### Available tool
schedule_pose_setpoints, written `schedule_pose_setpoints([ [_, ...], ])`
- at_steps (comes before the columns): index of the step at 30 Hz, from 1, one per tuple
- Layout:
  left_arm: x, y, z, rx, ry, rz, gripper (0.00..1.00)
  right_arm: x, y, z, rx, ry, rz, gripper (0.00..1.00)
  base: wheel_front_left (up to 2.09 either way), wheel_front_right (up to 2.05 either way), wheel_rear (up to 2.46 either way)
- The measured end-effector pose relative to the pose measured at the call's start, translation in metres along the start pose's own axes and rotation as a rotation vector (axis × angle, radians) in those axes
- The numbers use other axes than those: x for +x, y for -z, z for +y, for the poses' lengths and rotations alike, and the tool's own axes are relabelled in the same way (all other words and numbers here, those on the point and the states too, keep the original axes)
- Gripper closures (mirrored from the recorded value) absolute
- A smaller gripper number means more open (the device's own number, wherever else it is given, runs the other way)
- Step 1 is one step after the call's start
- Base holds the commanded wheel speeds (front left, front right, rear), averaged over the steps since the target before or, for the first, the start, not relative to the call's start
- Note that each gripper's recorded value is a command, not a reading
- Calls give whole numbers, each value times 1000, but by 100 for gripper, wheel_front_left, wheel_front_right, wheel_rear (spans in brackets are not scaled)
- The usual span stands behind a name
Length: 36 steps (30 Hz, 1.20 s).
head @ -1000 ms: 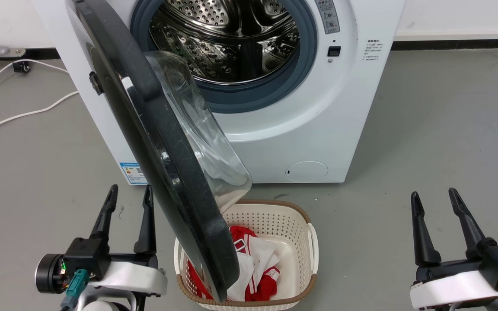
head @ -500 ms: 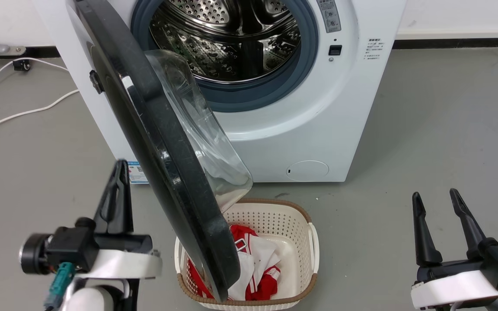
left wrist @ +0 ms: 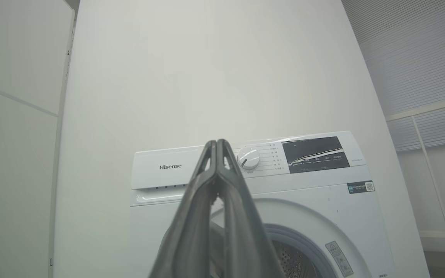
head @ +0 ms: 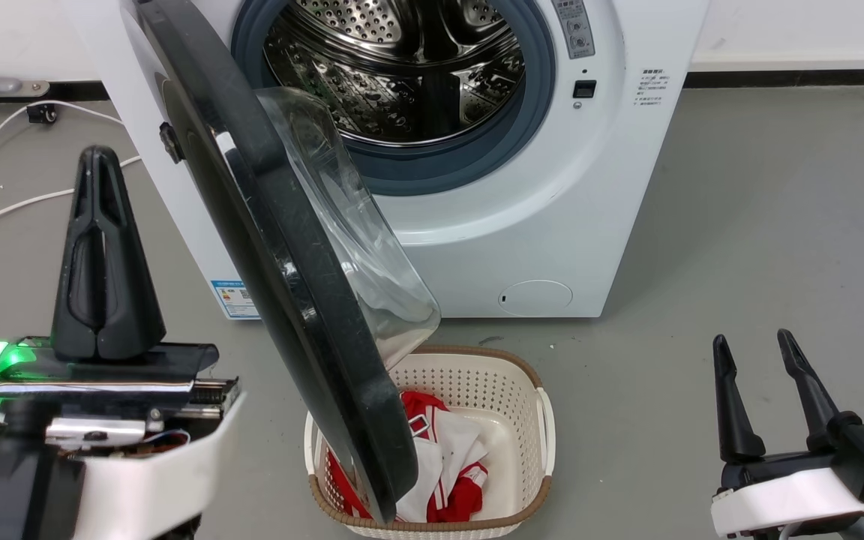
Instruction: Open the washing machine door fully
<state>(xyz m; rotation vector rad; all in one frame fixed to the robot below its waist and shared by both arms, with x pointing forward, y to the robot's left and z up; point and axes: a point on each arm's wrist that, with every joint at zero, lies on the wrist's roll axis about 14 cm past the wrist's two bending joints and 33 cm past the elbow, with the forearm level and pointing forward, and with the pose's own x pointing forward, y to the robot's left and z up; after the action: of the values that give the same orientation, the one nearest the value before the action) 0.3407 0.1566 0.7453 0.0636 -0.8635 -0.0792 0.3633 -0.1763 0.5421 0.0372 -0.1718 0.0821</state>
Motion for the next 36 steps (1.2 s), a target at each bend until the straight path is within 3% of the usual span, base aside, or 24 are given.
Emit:
schedule_pose_setpoints([
  [5, 8, -32, -22, -48, 66, -108, 100, -1, 1, -1, 3, 5, 3, 0, 0, 0, 0],
  [11, -2, -37, -68, -212, 190, -98, 100, -2, 2, -4, 8, 14, 7, 0, 0, 0, 0],
  [23, -73, 31, -132, -499, 296, 369, 100, -5, 1, -2, 23, 12, 6, 0, 0, 0, 0],
  [28, -113, 64, -151, -501, 324, 579, 100, -6, 2, 2, 31, 1, 11, 0, 0, 0, 0],
  [36, -137, 98, -152, -421, 312, 702, 100, -7, 7, 2, 48, 3, 30, 0, 0, 0, 0],
])
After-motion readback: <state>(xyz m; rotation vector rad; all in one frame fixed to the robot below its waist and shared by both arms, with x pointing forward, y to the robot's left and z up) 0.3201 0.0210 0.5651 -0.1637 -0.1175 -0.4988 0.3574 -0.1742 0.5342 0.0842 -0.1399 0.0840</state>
